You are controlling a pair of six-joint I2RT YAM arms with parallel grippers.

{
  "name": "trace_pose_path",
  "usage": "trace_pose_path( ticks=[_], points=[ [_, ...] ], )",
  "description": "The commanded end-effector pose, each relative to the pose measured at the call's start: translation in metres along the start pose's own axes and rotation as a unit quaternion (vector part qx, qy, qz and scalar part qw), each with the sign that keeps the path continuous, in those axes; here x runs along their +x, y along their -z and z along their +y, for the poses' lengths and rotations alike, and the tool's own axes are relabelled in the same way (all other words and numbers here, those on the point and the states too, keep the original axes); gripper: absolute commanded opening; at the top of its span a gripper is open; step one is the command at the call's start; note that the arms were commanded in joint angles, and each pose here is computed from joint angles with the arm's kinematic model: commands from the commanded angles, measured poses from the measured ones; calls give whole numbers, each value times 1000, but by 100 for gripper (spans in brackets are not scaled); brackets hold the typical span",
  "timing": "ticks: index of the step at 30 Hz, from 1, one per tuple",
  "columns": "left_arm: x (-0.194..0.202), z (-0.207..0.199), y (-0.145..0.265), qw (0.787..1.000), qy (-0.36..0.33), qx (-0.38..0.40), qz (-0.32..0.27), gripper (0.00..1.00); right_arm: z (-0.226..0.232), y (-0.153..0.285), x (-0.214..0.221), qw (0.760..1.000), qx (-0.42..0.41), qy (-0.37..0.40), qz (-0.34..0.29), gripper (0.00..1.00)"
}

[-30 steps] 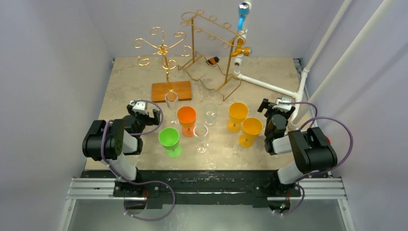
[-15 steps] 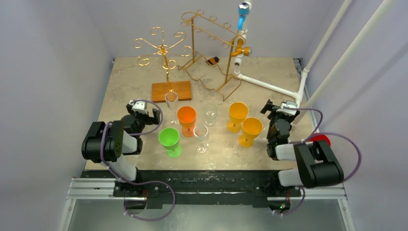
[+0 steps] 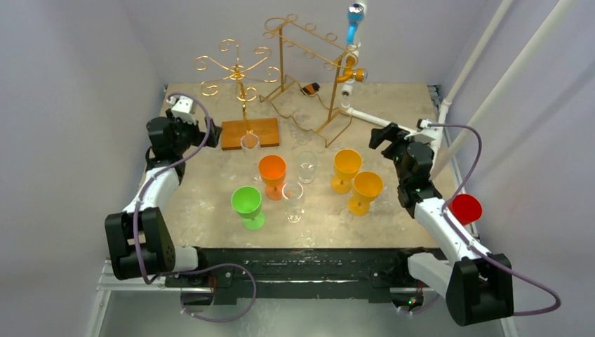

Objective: Place the wine glass upside down on the wine glass rack

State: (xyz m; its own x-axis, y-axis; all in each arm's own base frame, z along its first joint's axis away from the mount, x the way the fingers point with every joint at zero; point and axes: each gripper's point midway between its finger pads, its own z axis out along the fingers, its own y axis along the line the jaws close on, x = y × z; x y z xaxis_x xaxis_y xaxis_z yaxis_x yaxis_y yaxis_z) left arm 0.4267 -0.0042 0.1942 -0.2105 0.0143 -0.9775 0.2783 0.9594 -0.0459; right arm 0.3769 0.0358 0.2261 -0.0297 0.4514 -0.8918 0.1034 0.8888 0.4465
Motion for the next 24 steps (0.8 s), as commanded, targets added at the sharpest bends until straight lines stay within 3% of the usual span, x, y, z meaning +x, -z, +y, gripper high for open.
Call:
trace_pose_path(
  ticks=[1,7,10,12,17,21,24],
  points=[
    [11,-5,29,994,75,27,73,100,36,25,23,993,-75,-2,90,99],
    [-10,-20,49,991,82,58,92,98,62,52,10,995,-32,59,76,99],
    [-44,-28,59,992,87,64,63,84,77,66,2,995,-26,66,64,99],
    [-68,-31,67,993,88,63,47,81,90,71,-7,995,-29,69,59,99],
    [-114,-30,81,996,72,46,34,87,126,79,-9,991,-36,100,79,99],
    [-148,-37,87,994,89,56,13,98,168,89,-3,985,-59,132,94,99],
    [-167,-38,85,992,111,62,7,100,204,96,6,978,-85,158,105,99]
  ],
)
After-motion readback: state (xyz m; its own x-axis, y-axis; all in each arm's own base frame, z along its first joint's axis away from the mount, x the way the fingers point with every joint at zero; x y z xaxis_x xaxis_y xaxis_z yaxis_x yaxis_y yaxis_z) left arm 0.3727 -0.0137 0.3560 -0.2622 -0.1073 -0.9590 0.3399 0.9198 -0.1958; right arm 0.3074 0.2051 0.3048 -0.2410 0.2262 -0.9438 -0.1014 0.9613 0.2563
